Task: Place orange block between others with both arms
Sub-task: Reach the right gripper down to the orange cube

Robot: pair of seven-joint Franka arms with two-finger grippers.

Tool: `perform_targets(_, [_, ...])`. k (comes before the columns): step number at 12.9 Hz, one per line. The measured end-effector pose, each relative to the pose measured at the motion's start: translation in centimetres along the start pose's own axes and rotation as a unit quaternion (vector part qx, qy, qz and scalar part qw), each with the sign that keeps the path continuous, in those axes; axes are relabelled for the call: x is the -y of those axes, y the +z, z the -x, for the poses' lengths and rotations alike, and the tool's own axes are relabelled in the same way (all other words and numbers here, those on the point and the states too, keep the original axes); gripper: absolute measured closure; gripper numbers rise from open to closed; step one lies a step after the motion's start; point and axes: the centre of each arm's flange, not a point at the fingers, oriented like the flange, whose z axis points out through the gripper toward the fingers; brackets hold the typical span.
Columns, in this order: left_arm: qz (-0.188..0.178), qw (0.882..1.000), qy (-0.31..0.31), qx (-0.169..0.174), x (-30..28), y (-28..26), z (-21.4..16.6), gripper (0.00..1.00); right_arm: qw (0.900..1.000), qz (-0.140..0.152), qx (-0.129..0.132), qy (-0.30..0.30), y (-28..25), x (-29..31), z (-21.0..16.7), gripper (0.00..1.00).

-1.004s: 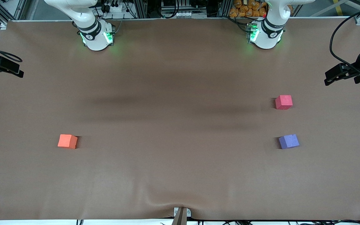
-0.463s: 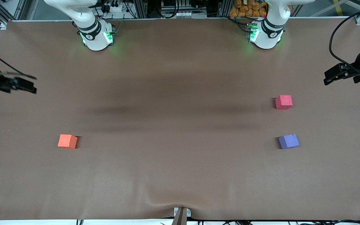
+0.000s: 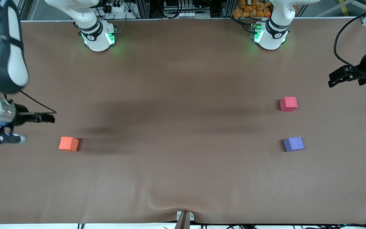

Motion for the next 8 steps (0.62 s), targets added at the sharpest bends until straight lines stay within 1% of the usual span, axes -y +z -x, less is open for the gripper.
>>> perform_targets(2, [0.0,1.0,0.001,0.001,-0.1,0.2,-0.1,0.0,1.0,0.003,0.001,0.006,4.4,-0.7,-2.3,0.0])
perform_targets(4, [0.0,1.0,0.001,0.001,-0.2,0.2,-0.1,0.0,1.0,0.005,-0.007,0.017,8.6,-2.2,-4.3,0.0])
perform_targets(6, [0.0,1.0,0.002,0.001,-0.2,0.1,-0.1,0.0,1.0,0.006,-0.012,0.026,12.0,-3.6,-5.7,0.0])
perform_targets(8, [0.0,1.0,0.002,0.001,-0.3,0.1,-0.1,0.0,1.0,0.007,-0.017,0.026,14.3,-4.0,-6.5,0.0])
